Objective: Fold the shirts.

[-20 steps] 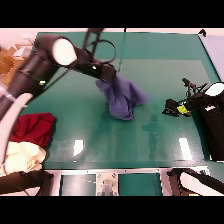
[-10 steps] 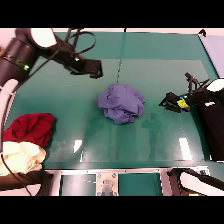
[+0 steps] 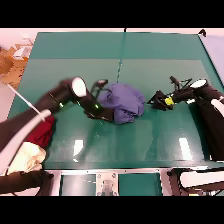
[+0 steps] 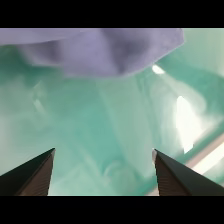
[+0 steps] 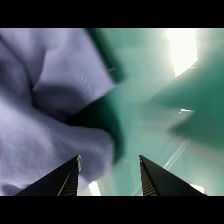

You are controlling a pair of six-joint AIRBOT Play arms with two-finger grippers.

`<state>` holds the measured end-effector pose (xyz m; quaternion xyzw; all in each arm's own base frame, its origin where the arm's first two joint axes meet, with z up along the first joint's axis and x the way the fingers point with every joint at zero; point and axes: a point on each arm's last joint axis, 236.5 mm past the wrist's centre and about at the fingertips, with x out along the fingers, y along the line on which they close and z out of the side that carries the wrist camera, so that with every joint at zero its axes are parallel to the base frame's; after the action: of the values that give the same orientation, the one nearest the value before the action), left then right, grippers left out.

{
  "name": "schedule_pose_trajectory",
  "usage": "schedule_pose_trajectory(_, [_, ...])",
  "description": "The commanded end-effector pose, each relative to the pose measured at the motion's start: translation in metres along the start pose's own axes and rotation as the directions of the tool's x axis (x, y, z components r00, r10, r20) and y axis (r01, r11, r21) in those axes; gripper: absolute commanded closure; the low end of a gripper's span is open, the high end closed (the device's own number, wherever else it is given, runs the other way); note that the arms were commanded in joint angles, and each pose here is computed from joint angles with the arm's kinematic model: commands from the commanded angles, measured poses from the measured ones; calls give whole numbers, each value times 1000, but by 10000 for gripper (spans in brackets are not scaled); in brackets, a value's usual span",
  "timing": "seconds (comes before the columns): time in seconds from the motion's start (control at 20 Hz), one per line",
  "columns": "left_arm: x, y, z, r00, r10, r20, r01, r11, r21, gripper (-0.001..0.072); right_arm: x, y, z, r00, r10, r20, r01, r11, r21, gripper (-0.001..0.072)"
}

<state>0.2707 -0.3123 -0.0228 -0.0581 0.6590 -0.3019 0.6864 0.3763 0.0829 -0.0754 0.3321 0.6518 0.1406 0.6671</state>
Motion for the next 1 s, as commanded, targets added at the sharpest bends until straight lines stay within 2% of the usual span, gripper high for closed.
schedule_pose_trajectory(0.0, [49,4,13,983,3,183,8,998,-63,-3,29,15,-17,992,65,-107,-71,996,-53,281])
schedule_pose_trajectory(0.2, [73,15,40,959,-11,282,64,982,-179,-2,50,31,-29,988,55,-146,-70,992,-102,283])
schedule_pose_trajectory(0.25, [74,18,49,948,-7,318,71,979,-189,-2,52,34,-27,990,53,-134,-68,992,-109,313])
schedule_pose_trajectory(0.3, [72,20,59,932,-1,361,77,978,-195,-1,53,37,-25,990,59,-126,-73,991,-109,377])
schedule_pose_trajectory(0.35, [68,21,68,918,2,398,84,977,-197,16,54,41,-24,990,73,-122,-86,991,-105,484])
schedule_pose_trajectory(0.4, [66,22,74,906,5,423,86,977,-196,205,53,45,-23,989,89,-119,-101,990,-97,597])
schedule_pose_trajectory(0.45, [64,22,77,900,7,435,83,978,-189,495,52,48,-22,988,103,-115,-113,989,-93,701])
schedule_pose_trajectory(0.5, [63,21,77,900,5,435,78,982,-173,666,51,50,-23,987,105,-119,-117,988,-97,701])
schedule_pose_trajectory(0.6, [55,15,75,916,-11,401,49,995,-82,674,39,61,-22,982,124,-140,-142,981,-129,702])
schedule_pose_trajectory(0.7, [26,25,74,924,25,381,-33,999,14,675,12,75,-9,983,147,-108,-164,972,-167,703])
schedule_pose_trajectory(0.8, [-35,56,77,907,137,398,-168,985,44,674,-35,91,16,985,172,10,-167,964,-205,703])
schedule_pose_trajectory(0.95, [-152,87,79,817,292,497,-360,932,44,675,-126,127,38,951,213,225,-136,940,-314,703])
